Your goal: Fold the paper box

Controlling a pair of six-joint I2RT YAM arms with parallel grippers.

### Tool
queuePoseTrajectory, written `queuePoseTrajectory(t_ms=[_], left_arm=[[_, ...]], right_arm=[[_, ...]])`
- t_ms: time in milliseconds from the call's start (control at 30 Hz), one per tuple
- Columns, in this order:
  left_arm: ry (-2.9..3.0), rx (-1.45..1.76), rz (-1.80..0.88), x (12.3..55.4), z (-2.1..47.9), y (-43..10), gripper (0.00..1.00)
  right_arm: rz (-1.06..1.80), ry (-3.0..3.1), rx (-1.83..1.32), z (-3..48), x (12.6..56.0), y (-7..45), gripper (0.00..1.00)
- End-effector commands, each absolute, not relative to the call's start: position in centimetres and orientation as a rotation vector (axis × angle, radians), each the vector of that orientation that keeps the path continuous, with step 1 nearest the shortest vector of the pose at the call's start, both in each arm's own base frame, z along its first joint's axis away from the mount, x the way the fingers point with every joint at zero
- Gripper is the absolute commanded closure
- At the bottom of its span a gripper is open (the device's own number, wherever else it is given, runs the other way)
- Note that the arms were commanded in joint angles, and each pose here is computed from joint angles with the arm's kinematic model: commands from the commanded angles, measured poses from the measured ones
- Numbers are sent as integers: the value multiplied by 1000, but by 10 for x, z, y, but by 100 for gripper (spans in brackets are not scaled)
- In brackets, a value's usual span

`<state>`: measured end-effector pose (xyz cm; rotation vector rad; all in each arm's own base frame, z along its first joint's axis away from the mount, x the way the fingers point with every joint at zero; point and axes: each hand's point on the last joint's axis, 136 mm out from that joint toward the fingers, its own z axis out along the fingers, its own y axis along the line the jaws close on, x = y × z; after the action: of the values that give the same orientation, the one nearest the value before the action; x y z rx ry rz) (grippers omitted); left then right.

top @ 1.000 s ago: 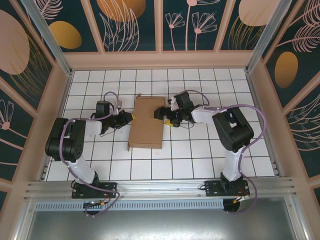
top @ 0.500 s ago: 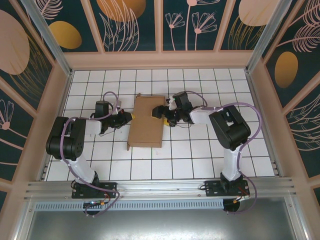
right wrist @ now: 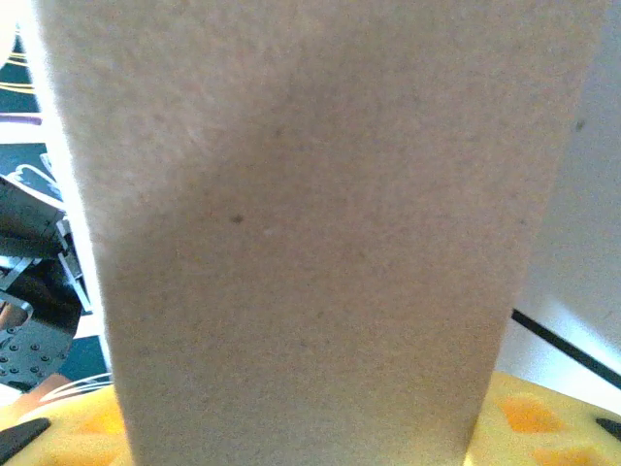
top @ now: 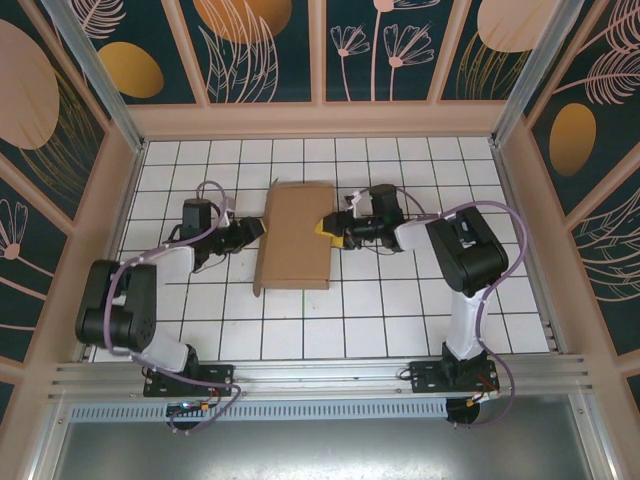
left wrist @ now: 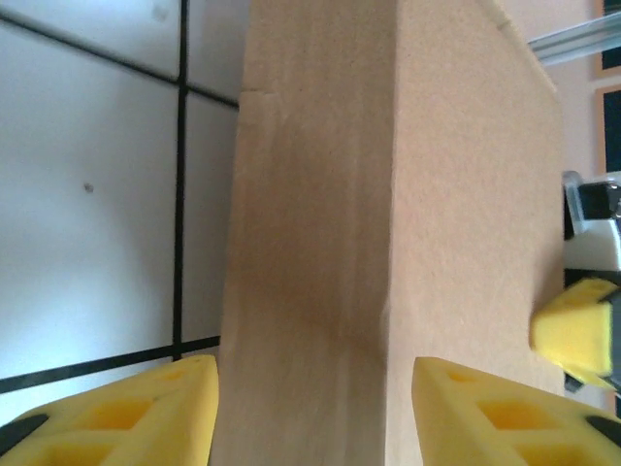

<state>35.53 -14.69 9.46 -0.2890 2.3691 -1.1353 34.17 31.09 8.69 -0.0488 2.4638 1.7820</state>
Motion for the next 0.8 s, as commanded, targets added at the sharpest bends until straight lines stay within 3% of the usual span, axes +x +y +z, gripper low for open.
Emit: queuePoseTrajectory(t_ms=[0, 167, 400, 533, 567, 633, 767], left_arm=[[2296, -177, -864, 362, 139, -123, 42], [2010, 13, -366, 357, 207, -72, 39], [1666, 883, 223, 310, 213, -103, 32], [1431, 1206, 505, 289, 216, -100, 30], [1391, 1251, 529, 287, 222, -102, 26], [1329, 1294, 571, 286, 235, -105, 2], [1227, 1484, 574, 279, 234, -125, 1]], right_arm=[[1871, 2323, -225, 121, 342, 304, 53], [1924, 2254, -372, 148, 335, 307, 53], [2059, 2149, -444, 182, 307, 313, 53], [2144, 2105, -473, 193, 290, 319, 53], [2163, 2093, -487, 196, 286, 321, 52], [2196, 2073, -507, 202, 280, 325, 53], [2260, 2039, -521, 210, 271, 327, 52]])
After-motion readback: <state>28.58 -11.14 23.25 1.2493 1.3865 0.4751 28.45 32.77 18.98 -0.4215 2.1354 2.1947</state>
